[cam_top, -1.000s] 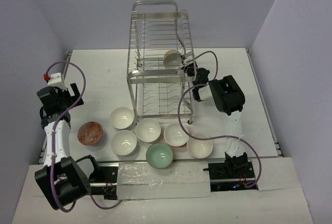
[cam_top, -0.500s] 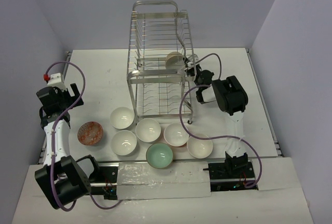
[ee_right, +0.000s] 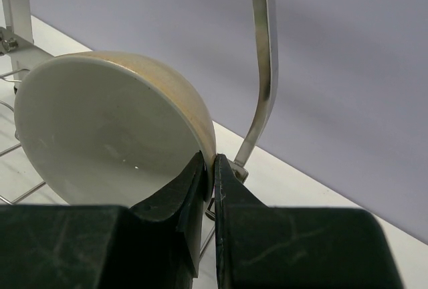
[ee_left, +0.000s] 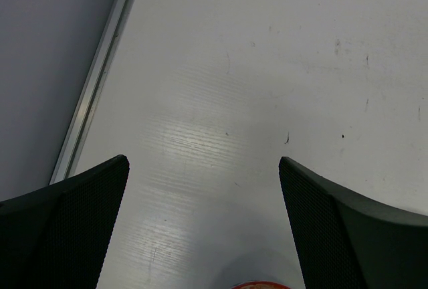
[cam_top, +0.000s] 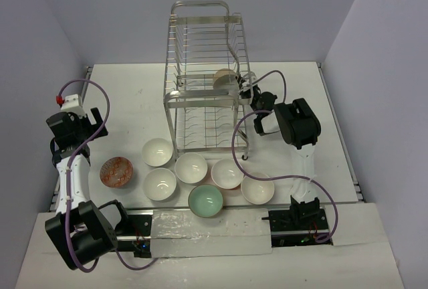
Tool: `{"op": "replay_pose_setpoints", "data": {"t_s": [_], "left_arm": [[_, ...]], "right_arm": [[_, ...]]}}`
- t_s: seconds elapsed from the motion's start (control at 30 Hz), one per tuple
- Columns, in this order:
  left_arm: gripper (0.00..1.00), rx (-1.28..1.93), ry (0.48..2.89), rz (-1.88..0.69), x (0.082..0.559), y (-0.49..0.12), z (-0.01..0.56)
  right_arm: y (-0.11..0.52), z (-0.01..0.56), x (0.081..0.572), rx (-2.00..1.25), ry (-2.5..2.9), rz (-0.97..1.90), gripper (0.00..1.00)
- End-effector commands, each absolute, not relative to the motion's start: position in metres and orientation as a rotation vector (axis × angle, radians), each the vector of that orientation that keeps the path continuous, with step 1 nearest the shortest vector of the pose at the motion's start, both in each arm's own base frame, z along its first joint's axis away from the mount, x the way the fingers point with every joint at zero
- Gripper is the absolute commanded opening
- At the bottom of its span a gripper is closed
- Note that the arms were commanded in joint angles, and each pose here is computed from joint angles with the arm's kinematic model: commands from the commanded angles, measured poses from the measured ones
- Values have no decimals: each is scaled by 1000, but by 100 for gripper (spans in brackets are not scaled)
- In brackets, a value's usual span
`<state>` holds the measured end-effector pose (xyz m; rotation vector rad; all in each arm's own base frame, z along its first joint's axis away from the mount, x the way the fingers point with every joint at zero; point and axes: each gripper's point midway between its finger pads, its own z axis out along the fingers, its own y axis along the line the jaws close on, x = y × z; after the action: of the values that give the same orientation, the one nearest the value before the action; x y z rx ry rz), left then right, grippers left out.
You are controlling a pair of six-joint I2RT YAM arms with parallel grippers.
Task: Load the bowls into the dish rack
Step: Insert the bowl into the dish rack.
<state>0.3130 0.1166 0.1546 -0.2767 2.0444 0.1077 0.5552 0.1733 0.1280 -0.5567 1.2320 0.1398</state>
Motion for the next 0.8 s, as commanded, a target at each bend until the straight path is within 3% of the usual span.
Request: {"op": "replay_pose_setpoints", "data": {"t_s": [0.0, 0.77], "left_arm": [[99, -247, 2018, 106, 316, 117, 161], [99, -240, 2020, 98, 315, 116, 160]], "right_arm": [[168, 193, 533, -535, 946, 76, 7], [168, 196, 526, -554, 941, 65, 43]]}}
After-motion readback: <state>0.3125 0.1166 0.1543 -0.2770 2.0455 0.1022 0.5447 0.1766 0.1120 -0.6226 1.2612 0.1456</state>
